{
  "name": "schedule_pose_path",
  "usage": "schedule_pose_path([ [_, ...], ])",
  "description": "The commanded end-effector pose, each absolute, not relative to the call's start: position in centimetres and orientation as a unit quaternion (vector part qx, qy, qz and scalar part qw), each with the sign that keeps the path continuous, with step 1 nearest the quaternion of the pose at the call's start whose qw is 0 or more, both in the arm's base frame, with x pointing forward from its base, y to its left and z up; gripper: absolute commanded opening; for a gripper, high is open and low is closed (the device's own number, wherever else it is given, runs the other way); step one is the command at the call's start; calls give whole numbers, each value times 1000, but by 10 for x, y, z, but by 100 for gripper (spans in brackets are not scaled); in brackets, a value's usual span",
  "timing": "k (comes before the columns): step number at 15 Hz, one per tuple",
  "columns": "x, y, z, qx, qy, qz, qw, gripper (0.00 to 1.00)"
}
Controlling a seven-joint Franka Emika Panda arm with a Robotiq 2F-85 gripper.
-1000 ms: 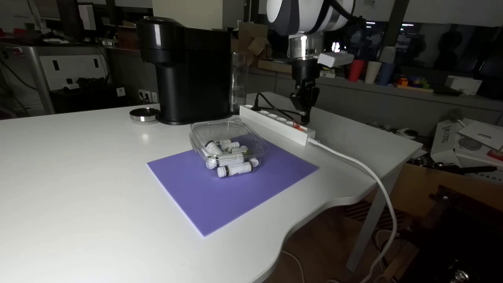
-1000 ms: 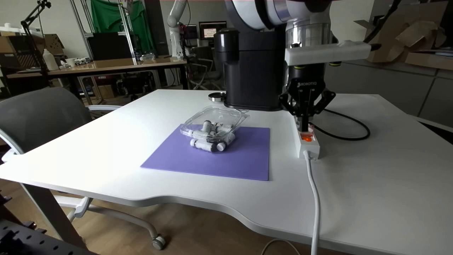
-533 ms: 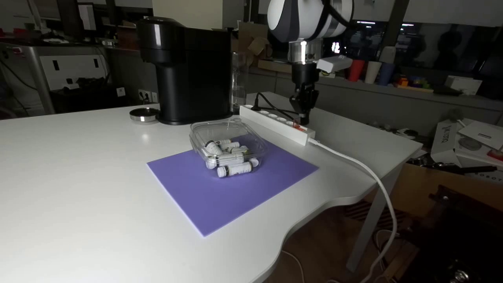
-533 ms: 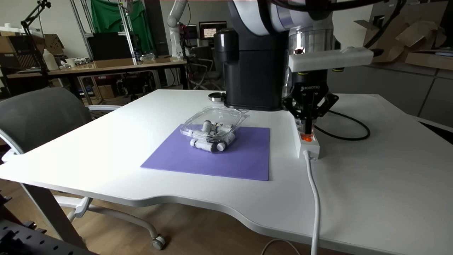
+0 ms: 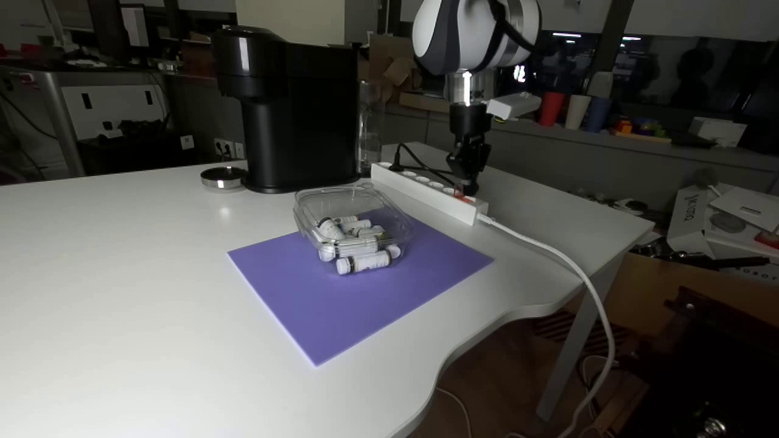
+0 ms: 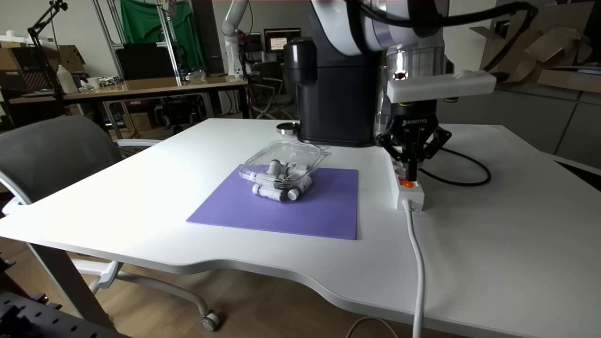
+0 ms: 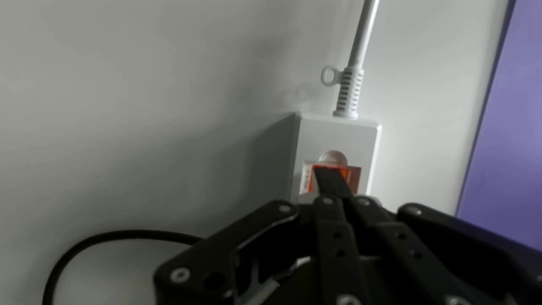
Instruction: Turn off the switch of the extension cord
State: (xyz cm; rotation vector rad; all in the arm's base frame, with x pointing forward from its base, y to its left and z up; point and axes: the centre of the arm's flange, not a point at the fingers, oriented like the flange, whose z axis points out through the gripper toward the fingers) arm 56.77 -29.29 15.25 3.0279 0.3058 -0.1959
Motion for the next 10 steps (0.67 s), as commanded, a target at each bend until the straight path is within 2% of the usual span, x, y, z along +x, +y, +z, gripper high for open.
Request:
schedule_pose_path([
  [1, 583, -299, 148, 992, 92, -63, 52, 0],
  [10, 585, -291, 141, 991, 101, -68, 48, 0],
])
